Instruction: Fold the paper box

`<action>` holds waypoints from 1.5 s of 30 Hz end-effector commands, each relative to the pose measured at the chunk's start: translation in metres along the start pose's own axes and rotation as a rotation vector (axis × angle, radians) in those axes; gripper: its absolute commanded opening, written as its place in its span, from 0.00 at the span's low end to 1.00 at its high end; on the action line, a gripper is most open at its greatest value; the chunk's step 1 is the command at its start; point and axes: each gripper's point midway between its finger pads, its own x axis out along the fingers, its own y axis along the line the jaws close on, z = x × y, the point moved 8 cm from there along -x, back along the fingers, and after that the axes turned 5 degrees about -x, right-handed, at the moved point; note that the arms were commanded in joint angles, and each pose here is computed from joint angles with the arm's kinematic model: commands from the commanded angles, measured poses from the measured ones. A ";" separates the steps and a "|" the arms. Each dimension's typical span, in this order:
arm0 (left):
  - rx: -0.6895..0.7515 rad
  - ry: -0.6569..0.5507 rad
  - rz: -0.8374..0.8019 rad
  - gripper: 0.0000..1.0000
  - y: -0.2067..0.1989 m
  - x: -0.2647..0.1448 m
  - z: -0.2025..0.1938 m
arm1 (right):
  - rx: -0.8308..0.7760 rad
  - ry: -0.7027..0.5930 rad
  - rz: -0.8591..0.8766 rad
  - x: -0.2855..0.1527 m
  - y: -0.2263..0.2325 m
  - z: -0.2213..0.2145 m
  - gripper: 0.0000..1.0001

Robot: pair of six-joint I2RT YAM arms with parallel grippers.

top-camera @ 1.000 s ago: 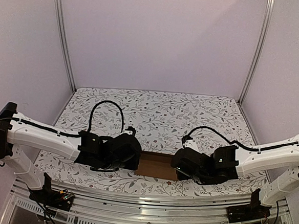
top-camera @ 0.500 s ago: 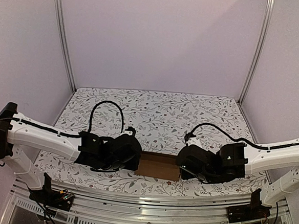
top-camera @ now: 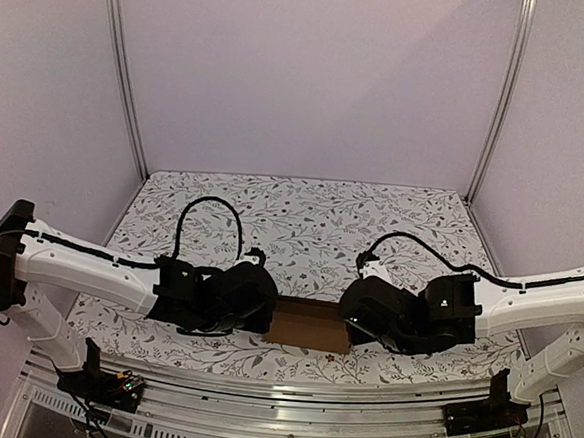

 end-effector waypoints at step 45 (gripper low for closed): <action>0.148 0.241 0.063 0.51 0.026 -0.009 -0.046 | -0.099 0.061 -0.083 0.039 0.016 -0.047 0.00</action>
